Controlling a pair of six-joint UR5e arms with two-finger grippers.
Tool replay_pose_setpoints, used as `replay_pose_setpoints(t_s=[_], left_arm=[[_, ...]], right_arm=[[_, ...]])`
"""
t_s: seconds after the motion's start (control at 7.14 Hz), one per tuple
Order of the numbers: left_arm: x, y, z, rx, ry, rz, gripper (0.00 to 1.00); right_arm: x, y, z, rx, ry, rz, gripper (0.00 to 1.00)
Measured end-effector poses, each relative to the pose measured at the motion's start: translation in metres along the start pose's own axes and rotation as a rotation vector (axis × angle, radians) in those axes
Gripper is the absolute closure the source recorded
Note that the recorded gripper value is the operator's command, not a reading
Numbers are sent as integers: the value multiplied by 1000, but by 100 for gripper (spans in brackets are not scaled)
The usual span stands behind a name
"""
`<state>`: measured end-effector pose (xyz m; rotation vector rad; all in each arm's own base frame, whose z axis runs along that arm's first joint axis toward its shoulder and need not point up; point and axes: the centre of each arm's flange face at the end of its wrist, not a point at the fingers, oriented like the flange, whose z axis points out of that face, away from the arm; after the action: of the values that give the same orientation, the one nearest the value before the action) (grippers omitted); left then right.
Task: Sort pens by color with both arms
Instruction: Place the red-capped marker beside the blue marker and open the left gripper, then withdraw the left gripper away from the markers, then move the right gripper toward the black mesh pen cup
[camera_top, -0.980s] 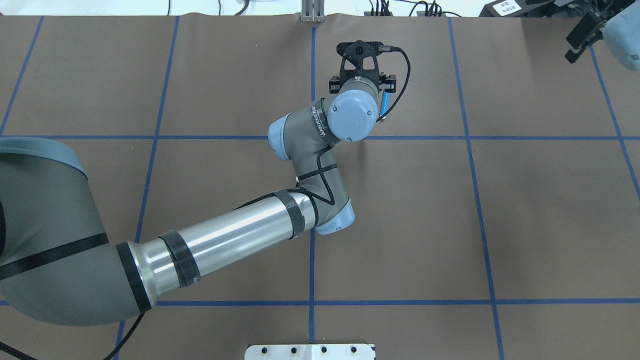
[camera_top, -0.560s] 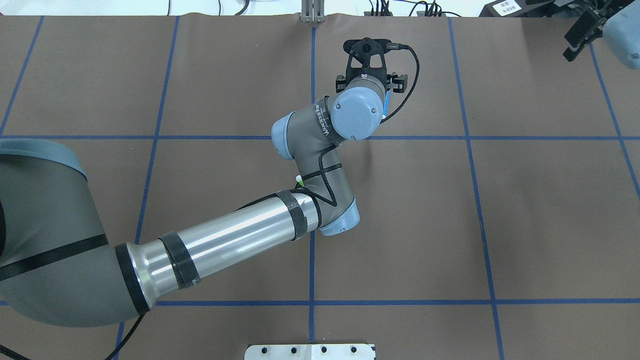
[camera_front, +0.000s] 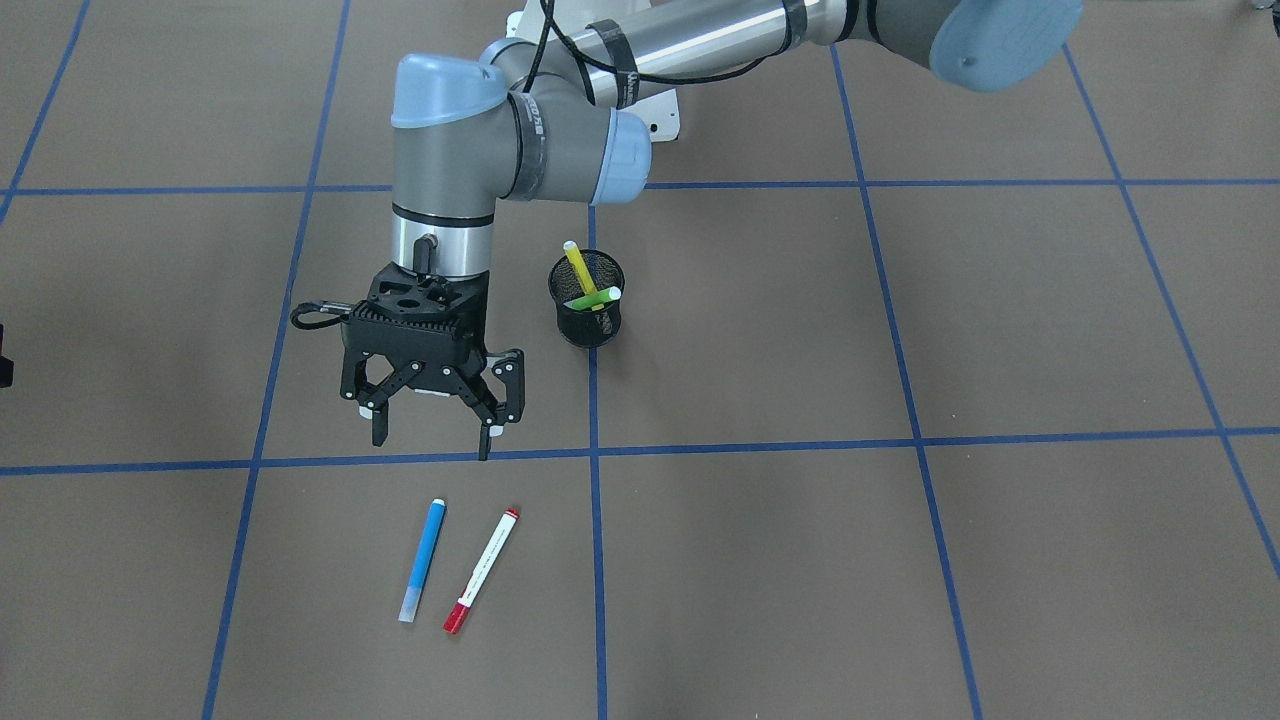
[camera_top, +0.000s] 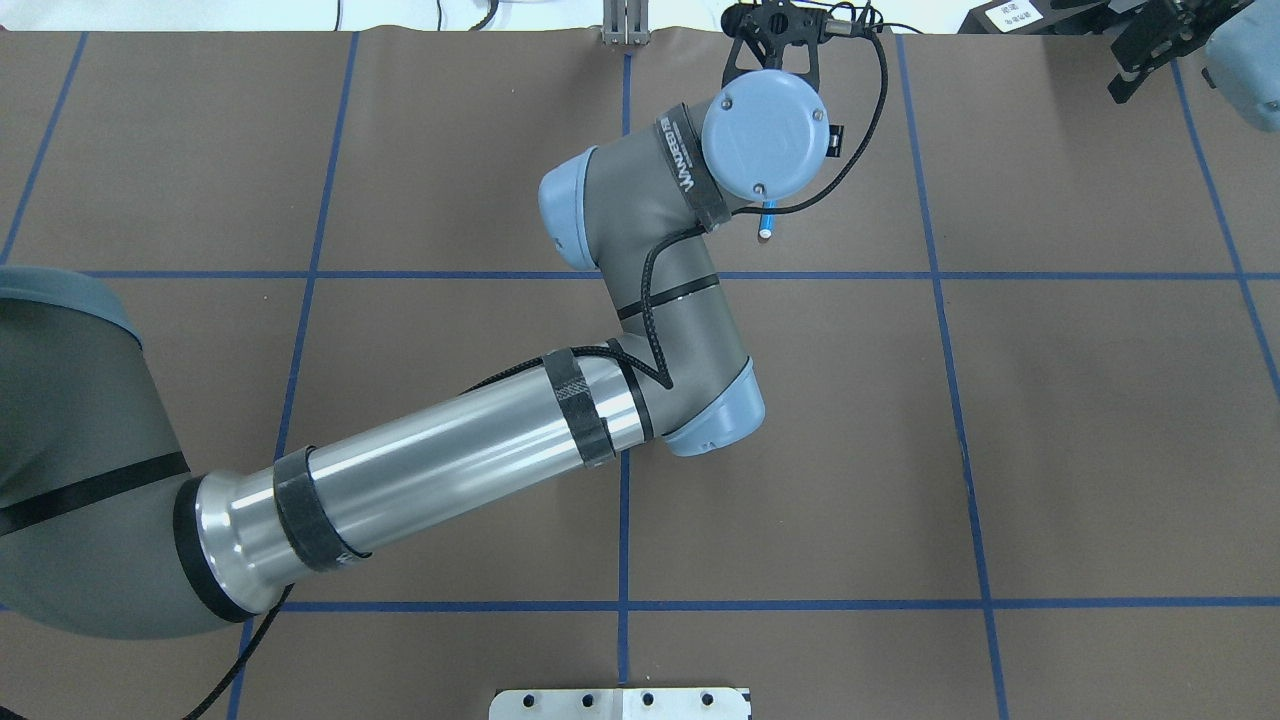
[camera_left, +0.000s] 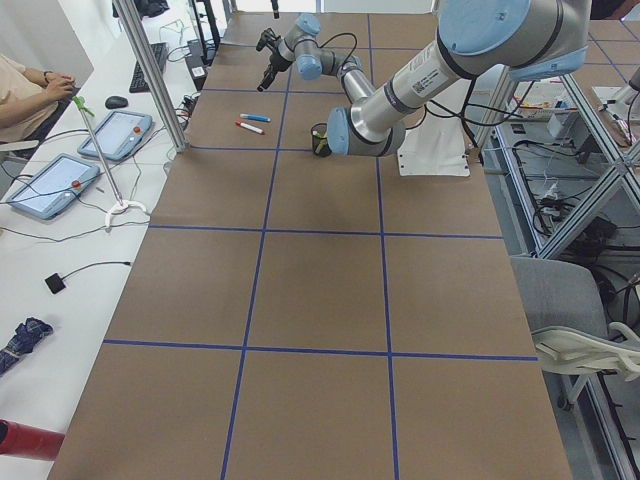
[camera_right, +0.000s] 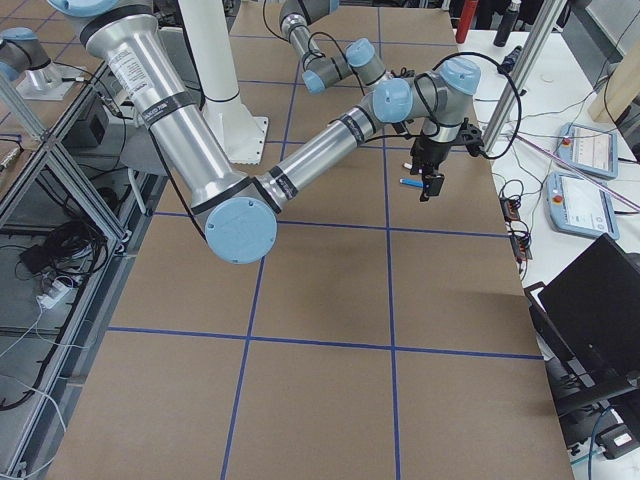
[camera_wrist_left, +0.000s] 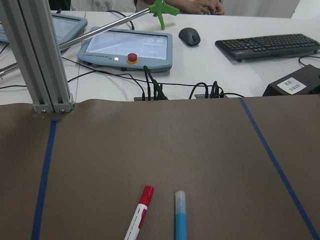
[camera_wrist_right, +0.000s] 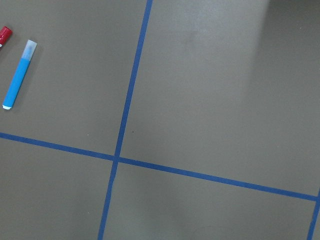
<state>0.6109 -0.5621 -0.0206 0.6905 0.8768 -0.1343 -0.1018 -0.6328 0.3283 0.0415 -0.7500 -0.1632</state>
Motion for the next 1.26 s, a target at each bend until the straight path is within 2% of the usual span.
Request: replay_pose_setpoints(t_s=[0.28,0.56,0.7,0.98,1.26], left_arm=[[-32,-36,-60,-111,-47,74,0],[-111,-70,-113,-214,-68,163,0],[-160,-86,-133,-266,-81,220,0],[-257,-112,-152,-383,-82,343,0],[-351,-111,-140,-509,-19,415,0]], right_arm=[[-26,1,-7,40,-17,65,0],[-71,-1,3,90,-63,143,0],[-100,-1,10,96,-85,177,0],[-161,-1,15,88,-121,236,0],[-213,7,25,58,-146,260,0]])
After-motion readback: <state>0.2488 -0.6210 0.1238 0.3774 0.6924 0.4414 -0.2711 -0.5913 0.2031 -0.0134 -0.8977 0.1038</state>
